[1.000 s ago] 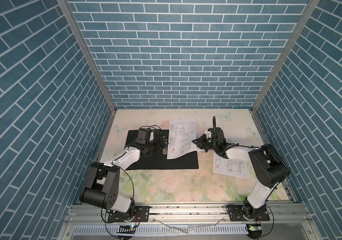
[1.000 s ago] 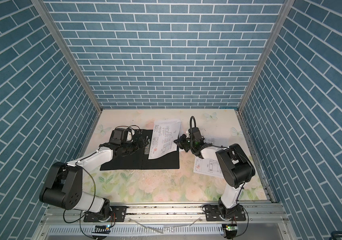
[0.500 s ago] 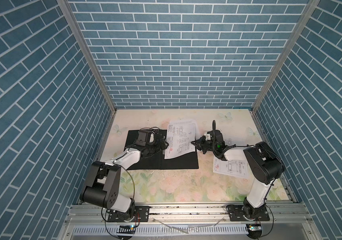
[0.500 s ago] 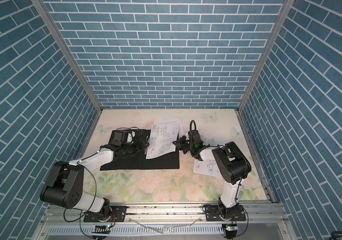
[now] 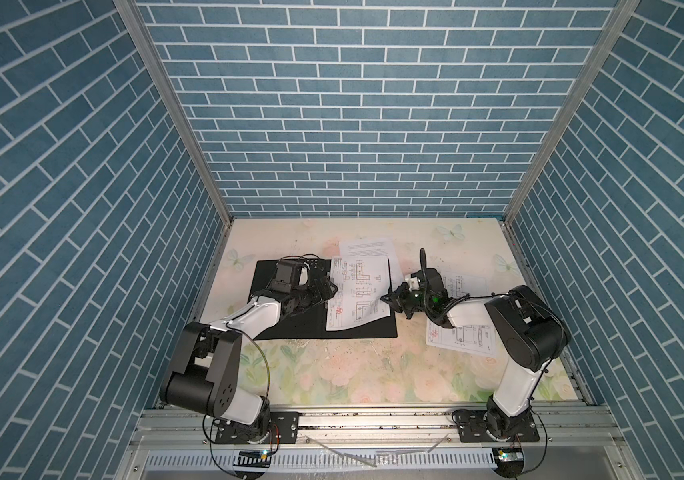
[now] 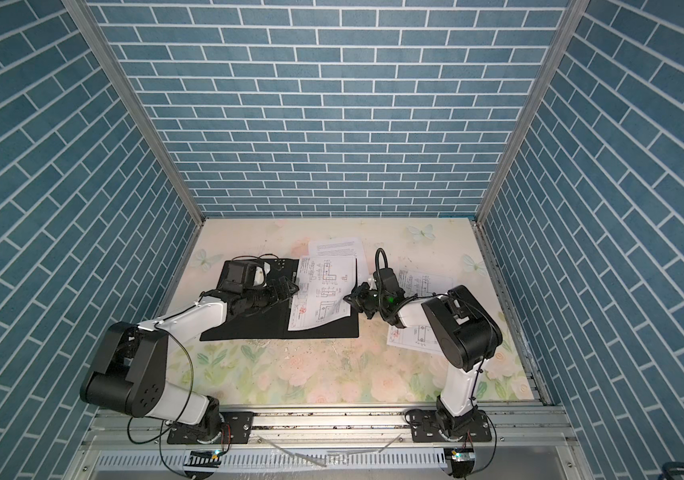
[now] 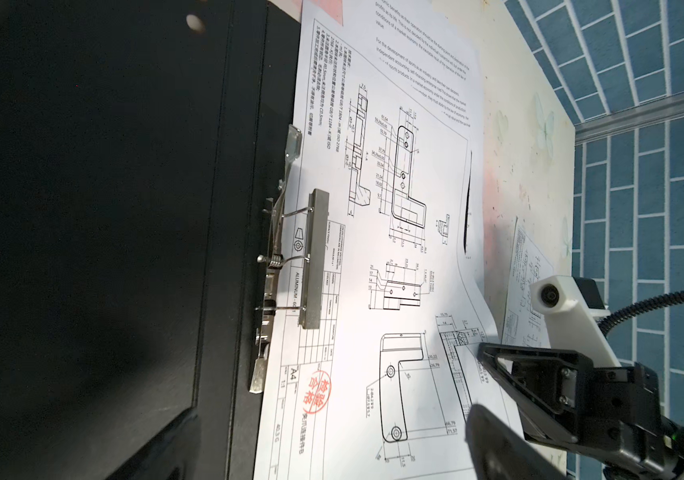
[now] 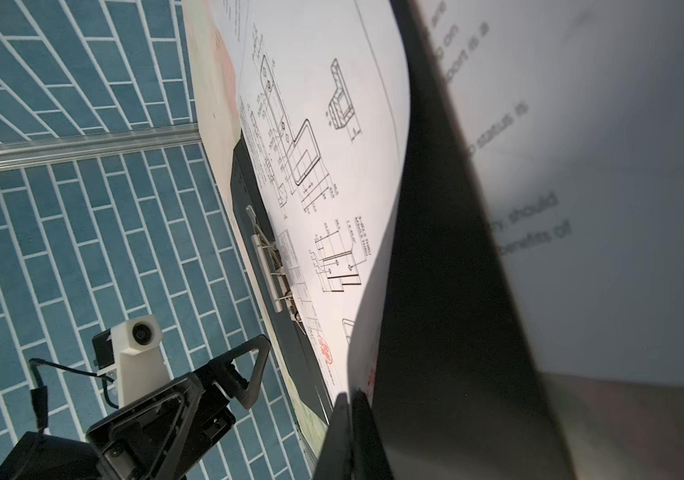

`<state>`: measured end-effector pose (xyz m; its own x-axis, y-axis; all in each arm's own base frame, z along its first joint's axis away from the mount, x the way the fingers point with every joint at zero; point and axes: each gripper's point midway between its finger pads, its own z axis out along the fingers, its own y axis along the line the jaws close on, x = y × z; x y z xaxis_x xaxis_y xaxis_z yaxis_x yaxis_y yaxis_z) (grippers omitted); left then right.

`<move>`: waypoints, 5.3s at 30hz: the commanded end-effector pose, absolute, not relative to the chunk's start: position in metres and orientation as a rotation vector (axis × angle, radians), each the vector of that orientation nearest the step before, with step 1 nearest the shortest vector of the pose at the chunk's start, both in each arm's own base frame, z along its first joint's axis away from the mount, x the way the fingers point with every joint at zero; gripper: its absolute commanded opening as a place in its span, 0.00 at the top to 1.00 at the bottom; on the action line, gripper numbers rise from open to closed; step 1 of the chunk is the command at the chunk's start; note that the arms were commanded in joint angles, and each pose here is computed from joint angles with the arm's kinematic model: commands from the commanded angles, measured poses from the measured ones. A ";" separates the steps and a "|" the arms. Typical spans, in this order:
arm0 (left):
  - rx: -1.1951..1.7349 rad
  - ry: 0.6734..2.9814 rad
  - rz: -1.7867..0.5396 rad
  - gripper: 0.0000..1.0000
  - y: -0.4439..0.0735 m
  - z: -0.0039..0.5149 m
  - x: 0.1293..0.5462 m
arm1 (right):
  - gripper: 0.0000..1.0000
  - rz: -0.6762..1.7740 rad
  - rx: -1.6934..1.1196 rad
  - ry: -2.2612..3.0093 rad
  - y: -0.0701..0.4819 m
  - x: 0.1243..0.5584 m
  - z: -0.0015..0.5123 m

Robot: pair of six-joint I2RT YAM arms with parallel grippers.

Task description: Put the files into the folder

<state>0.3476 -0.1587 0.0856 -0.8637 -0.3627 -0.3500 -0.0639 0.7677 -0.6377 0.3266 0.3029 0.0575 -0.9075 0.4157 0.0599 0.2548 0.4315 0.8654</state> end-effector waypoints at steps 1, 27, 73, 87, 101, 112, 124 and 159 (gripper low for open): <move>-0.327 2.508 -0.887 0.00 -0.157 0.081 0.345 | 1.00 1.478 0.533 2.512 0.303 0.319 0.065; -0.326 2.501 -0.896 0.00 -0.157 0.081 0.344 | 1.00 1.417 0.521 2.556 0.295 0.309 0.053; 0.369 2.543 -0.762 0.00 -0.359 0.112 0.326 | 0.12 0.314 0.566 2.524 0.045 0.276 0.076; 0.685 2.633 -0.772 0.00 -0.482 0.066 0.287 | 0.11 0.366 0.870 2.455 -0.034 0.271 0.058; 0.731 2.733 -0.753 0.01 -0.496 0.032 0.274 | 0.16 0.679 0.970 2.509 -0.014 0.274 0.024; 0.737 2.800 -0.789 0.00 -0.502 0.015 0.269 | 0.25 0.855 0.984 2.541 0.009 0.263 0.017; 0.697 2.829 -0.777 0.00 -0.495 0.006 0.273 | 0.28 0.840 0.989 2.549 0.009 0.259 0.020; 0.722 2.791 -0.821 0.00 -0.498 0.013 0.269 | 0.30 0.589 0.866 2.693 -0.024 0.284 0.018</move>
